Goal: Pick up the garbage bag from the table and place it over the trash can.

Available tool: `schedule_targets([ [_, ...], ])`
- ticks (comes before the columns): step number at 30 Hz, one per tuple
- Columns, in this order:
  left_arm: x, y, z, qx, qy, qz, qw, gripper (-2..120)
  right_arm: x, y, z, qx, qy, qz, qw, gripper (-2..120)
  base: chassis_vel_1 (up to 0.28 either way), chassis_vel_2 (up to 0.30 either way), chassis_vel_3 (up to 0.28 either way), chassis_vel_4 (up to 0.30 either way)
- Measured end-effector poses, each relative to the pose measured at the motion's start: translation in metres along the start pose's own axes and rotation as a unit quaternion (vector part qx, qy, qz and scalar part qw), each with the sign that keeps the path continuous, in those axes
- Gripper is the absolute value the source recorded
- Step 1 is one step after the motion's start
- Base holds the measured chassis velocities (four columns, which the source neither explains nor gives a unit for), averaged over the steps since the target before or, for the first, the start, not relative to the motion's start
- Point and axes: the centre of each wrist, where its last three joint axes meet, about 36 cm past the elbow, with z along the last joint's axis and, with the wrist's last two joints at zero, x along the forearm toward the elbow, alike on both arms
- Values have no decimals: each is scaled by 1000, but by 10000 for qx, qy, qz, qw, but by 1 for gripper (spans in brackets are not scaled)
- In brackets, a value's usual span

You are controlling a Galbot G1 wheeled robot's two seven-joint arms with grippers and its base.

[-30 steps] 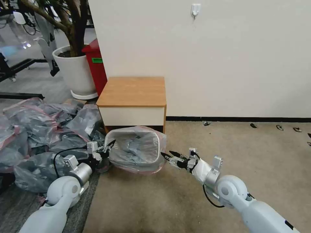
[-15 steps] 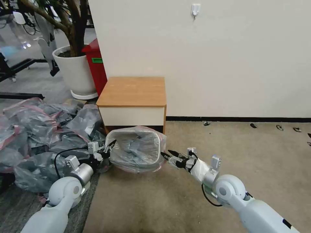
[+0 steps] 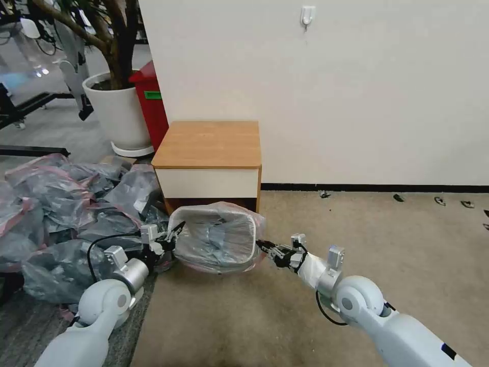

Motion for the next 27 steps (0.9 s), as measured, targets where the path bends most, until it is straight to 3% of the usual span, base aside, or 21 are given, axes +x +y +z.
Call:
schedule_targets([
  [27,7,-15,8,172,5,103,9998,2,-21,-5,27,821,68,1589,9838,0,0,0,0,0],
])
